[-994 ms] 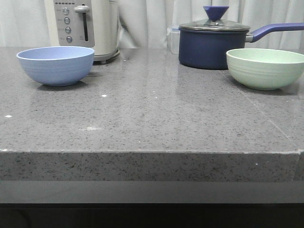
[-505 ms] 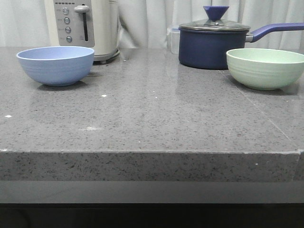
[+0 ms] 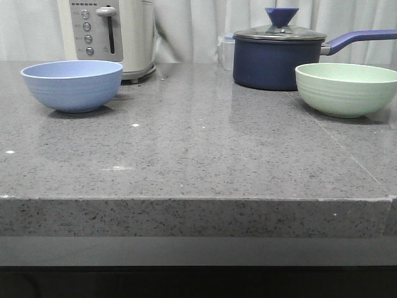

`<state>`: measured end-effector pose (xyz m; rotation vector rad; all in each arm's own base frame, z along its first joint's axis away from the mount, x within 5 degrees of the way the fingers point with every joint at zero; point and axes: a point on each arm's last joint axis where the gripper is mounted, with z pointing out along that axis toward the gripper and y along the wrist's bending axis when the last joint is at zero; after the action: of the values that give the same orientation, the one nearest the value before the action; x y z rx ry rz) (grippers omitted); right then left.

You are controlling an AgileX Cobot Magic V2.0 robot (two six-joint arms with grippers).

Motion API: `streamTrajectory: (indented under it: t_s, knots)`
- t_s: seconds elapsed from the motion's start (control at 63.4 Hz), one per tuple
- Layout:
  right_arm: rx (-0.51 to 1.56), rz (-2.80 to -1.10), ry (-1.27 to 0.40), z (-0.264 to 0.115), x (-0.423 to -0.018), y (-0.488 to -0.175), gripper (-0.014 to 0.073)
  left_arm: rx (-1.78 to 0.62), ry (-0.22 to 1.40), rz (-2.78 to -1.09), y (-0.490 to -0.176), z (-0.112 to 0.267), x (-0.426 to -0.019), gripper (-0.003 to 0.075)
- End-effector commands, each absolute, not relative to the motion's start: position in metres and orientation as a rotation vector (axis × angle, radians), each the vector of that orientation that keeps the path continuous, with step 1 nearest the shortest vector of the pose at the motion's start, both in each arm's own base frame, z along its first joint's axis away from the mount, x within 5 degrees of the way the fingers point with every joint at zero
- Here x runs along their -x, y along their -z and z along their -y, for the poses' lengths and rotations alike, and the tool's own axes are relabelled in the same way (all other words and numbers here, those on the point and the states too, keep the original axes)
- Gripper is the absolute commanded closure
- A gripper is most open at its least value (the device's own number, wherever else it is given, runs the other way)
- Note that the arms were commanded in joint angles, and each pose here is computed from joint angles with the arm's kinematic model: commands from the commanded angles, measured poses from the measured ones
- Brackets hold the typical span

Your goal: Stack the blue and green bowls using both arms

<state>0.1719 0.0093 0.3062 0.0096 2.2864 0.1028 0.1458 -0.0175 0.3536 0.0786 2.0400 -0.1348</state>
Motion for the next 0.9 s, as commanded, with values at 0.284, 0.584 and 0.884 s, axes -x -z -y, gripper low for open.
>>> streamTrajectory:
  t_s: [0.284,0.584,0.884]
  knots:
    - [-0.061,-2.272,-0.097,0.0,-0.232,-0.369,0.002,-0.367,0.243,-1.913,-0.368,0.054,-0.142,0.0174]
    - [-0.139,-2.378,-0.251,0.022,-0.292,-0.373,0.002,-0.369,0.248,-1.913,-0.368,0.055,-0.142,0.0174]
    - [-0.147,-2.461,-0.34,0.026,-0.347,-0.342,0.0106,-0.369,0.248,-1.913,-0.368,0.055,-0.142,0.0174]
